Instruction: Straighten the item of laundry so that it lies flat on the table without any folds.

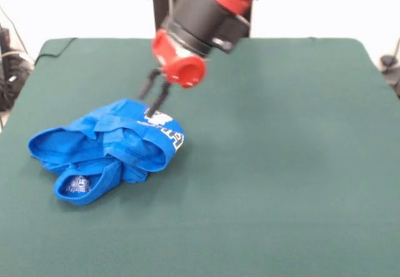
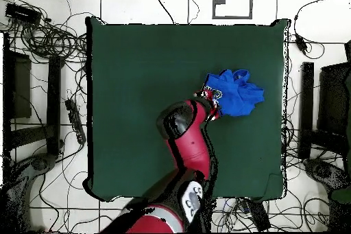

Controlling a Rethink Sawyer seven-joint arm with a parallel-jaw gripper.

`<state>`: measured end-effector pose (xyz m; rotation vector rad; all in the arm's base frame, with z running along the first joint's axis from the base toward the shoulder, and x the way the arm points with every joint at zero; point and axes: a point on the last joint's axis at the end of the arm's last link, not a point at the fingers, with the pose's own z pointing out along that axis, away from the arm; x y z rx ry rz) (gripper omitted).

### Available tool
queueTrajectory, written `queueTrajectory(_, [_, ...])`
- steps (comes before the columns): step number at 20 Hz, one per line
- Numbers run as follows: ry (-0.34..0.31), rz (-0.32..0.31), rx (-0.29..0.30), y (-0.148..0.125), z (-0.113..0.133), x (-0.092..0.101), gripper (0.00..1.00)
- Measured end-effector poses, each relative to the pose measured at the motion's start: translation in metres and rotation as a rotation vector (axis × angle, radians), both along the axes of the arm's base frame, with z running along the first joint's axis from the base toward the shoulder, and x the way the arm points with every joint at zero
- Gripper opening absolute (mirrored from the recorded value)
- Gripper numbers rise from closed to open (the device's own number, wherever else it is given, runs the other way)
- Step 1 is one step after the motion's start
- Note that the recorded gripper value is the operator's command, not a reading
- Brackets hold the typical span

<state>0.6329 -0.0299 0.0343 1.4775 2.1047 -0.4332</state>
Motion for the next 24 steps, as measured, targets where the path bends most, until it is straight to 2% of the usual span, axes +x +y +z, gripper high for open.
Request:
queueTrajectory(3, [0.065,0.048,0.034,-0.046,0.015,0.003,1.00])
queueTrajectory(6, [0.096,0.091,0.044,-0.093,0.027,0.011,1.00])
queueTrajectory(9, [0.106,0.126,0.022,-0.145,0.039,0.019,1.00])
queueTrajectory(11, [0.107,0.139,0.007,-0.168,0.043,0.022,1.00])
queueTrajectory(12, [0.109,0.154,-0.012,-0.193,0.048,0.026,1.00])
queueTrajectory(13, [0.109,0.159,-0.018,-0.202,0.050,0.028,1.00])
queueTrajectory(15, [0.111,0.179,-0.029,-0.218,0.054,0.034,1.00])
queueTrajectory(18, [0.114,0.215,-0.027,-0.227,0.059,0.047,1.00])
queueTrajectory(24, [0.120,0.284,-0.005,-0.214,0.063,0.072,1.00])
